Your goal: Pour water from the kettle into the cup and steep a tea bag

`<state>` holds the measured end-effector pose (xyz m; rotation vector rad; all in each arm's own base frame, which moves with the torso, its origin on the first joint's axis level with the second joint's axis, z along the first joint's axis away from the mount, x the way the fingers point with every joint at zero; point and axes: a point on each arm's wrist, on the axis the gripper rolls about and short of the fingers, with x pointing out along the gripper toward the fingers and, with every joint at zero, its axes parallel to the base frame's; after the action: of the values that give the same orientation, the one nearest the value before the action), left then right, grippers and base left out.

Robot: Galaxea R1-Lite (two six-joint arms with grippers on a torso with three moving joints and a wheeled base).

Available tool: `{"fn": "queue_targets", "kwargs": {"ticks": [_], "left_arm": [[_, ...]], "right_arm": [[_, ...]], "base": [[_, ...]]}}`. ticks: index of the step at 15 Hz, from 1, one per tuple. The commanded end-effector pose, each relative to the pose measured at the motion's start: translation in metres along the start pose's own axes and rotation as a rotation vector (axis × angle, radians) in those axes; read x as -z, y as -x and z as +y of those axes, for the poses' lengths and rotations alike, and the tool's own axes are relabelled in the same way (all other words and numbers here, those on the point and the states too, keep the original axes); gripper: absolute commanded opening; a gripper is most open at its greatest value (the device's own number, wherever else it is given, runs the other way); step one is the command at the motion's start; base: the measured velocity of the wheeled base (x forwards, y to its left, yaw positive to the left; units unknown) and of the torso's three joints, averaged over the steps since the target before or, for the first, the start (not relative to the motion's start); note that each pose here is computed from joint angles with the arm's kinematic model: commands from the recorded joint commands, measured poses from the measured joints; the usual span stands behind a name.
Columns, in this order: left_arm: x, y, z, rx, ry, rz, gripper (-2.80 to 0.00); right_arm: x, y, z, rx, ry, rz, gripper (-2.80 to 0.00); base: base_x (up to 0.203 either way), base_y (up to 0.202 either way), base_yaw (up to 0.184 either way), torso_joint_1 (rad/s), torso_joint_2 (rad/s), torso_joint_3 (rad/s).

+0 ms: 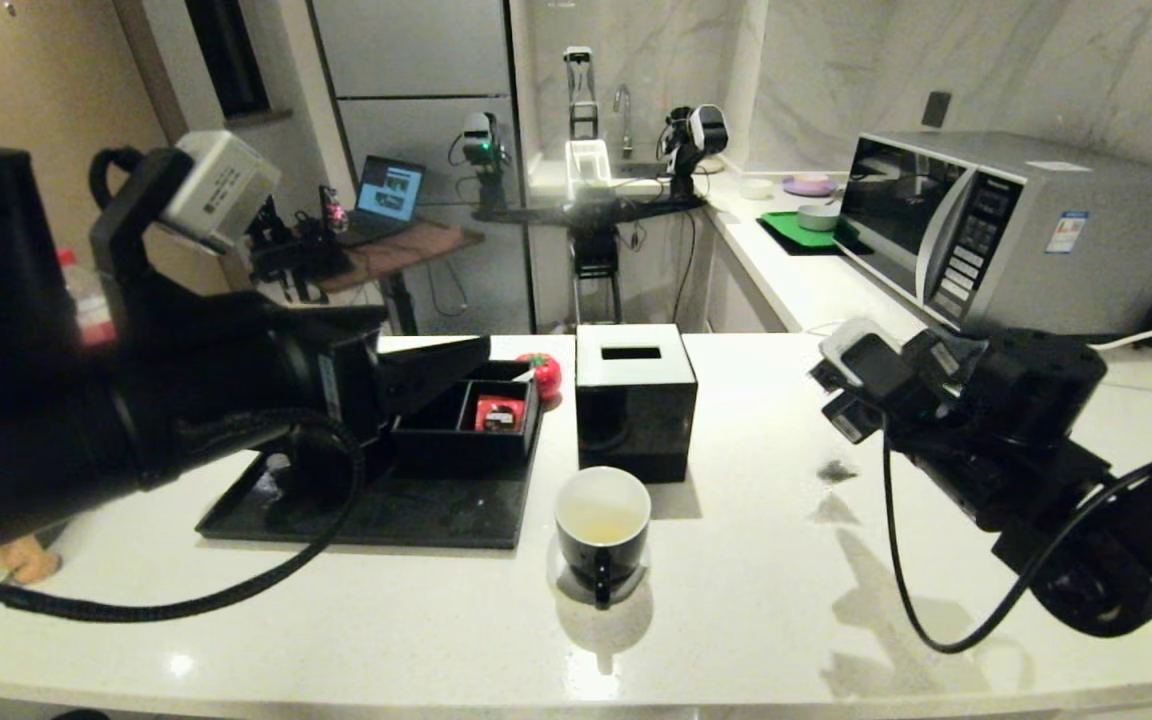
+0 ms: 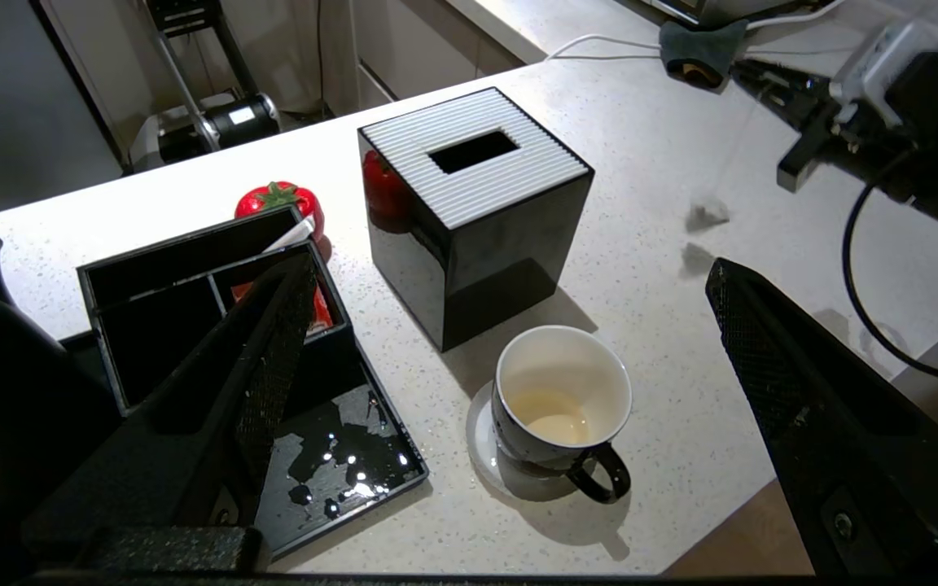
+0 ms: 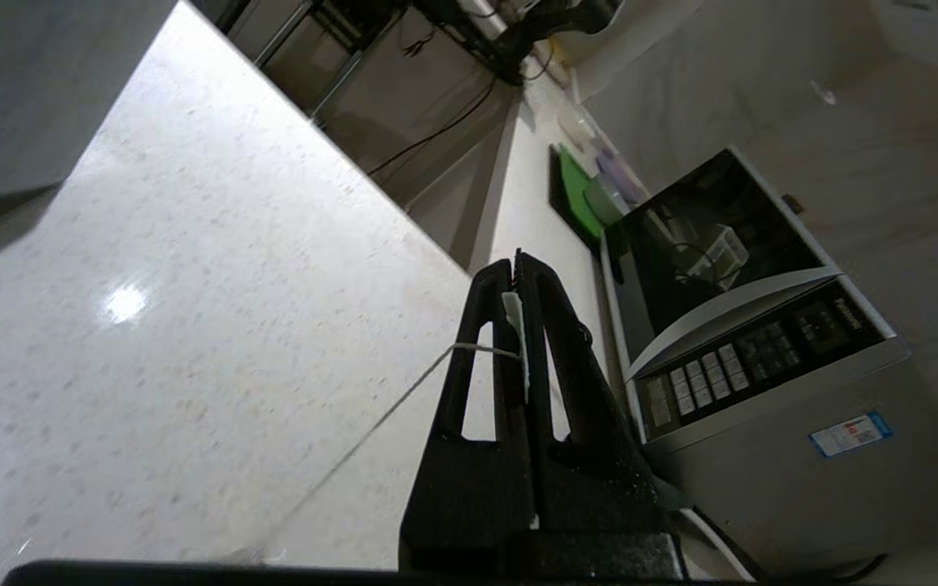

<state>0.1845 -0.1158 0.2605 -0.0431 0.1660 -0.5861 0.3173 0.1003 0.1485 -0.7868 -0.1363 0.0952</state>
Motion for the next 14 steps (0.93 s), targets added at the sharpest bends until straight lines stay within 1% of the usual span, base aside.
{"fn": "queue_targets", "kwargs": {"ticks": [1, 4, 7, 12, 14], "left_arm": [[0.001, 0.0, 0.0, 0.0, 0.001, 0.001, 0.0], [0.001, 0.0, 0.0, -0.002, 0.003, 0.003, 0.0], [0.002, 0.0, 0.001, -0.003, 0.006, 0.004, 0.0], [0.005, 0.003, 0.007, -0.038, 0.02, 0.011, 0.0], [0.007, 0.006, 0.01, -0.053, 0.023, 0.013, 0.0]], "right_arm": [[-0.008, -0.01, -0.006, 0.038, -0.004, -0.038, -2.8], [-0.025, -0.022, -0.017, 0.086, -0.019, -0.096, -2.8], [-0.049, -0.038, -0.025, 0.126, -0.039, -0.183, -2.8], [-0.099, -0.054, -0.019, 0.103, -0.072, -0.296, -2.8], [-0.116, -0.057, -0.014, 0.083, -0.083, -0.326, -2.8]], "base": [[0.0, 0.0, 0.0, 0.0, 0.0, 0.0], [0.0, 0.0, 0.0, 0.0, 0.0, 0.0], [0.0, 0.0, 0.0, 0.0, 0.0, 0.0], [0.0, 0.0, 0.0, 0.0, 0.0, 0.0], [0.0, 0.0, 0.0, 0.0, 0.0, 0.0]]}}
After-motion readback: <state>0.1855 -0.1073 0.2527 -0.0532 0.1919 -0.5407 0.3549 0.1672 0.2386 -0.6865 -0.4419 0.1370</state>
